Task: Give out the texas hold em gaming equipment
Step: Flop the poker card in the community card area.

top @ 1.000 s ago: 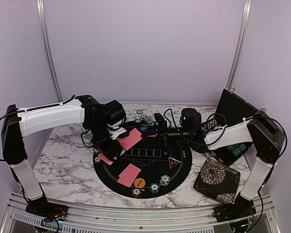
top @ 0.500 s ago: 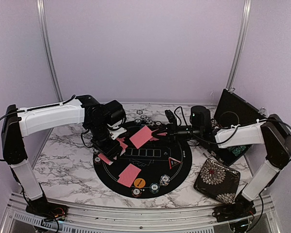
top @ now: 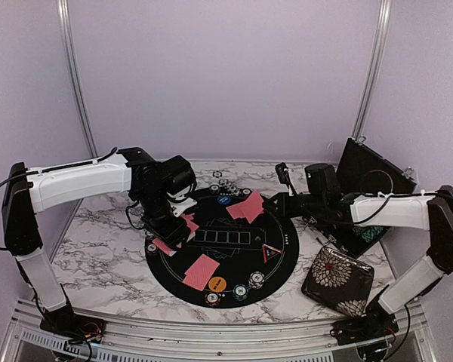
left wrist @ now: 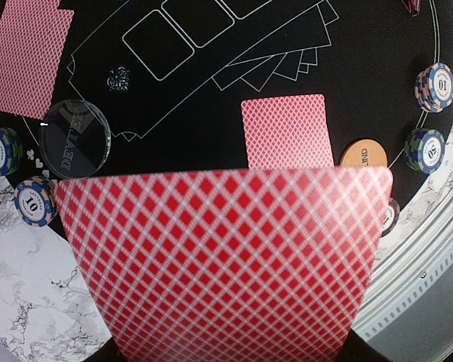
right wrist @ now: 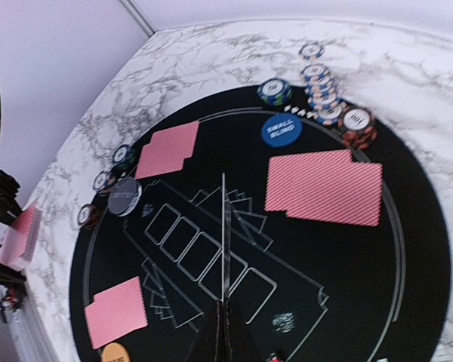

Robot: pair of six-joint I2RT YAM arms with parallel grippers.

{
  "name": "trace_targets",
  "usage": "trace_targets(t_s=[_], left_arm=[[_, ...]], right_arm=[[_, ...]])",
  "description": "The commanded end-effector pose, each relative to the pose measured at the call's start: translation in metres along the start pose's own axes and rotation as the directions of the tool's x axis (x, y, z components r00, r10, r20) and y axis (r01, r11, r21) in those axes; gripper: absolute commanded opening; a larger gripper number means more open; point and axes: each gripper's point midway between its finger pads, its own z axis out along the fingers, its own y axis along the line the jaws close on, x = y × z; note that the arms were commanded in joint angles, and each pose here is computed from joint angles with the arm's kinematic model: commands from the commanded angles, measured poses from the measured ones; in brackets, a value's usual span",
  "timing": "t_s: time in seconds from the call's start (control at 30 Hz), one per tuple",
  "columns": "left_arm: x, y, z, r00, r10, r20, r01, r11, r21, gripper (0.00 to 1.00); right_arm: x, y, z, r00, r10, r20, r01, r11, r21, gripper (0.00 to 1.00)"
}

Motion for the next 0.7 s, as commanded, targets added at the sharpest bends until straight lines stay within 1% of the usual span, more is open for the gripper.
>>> trace_targets(t_s=[0.0, 0.1, 0.13, 0.2, 0.3, 0.43, 0.67], left_arm=[[0.000, 0.003, -0.014, 1.000, 0.003, 0.031, -0.003, 1.000, -0.001, 0.44], [0.000, 0.003, -0.014, 0.999, 0.002, 0.032, -0.002, 1.000, 0.001, 0.44], [0.000, 0.003, -0.014, 0.999, 0.002, 0.034, -0.002, 1.000, 0.001, 0.44], [0.001, 0.003, -0.013, 1.000, 0.001, 0.029, -0.001, 1.000, 0.000, 0.44], [0.002, 0.004, -0.014, 1.000, 0.001, 0.032, -0.001, 1.000, 0.000, 0.44], [0.002, 0.004, -0.014, 1.000, -0.002, 0.030, 0.002, 1.000, -0.002, 0.44], [0.001, 0.004, -0.014, 0.999, -0.003, 0.032, 0.003, 1.000, 0.001, 0.44]], right_arm=[[-0.016, -0.019, -0.009, 0.931, -0.364, 0.010, 0.353, 0.907, 0.229, 0.00], [-0.005, -0.009, 0.002, 0.852, -0.521, -0.057, 0.518, 0.820, 0.243, 0.00], [0.001, -0.012, 0.006, 0.818, -0.567, -0.100, 0.571, 0.776, 0.268, 0.00], [0.012, -0.013, 0.016, 0.777, -0.610, -0.154, 0.627, 0.732, 0.265, 0.00], [0.022, -0.015, 0.022, 0.734, -0.650, -0.198, 0.678, 0.682, 0.275, 0.00], [0.024, -0.008, 0.022, 0.685, -0.699, -0.205, 0.724, 0.623, 0.296, 0.00], [0.038, -0.007, 0.029, 0.632, -0.734, -0.249, 0.771, 0.567, 0.290, 0.00]])
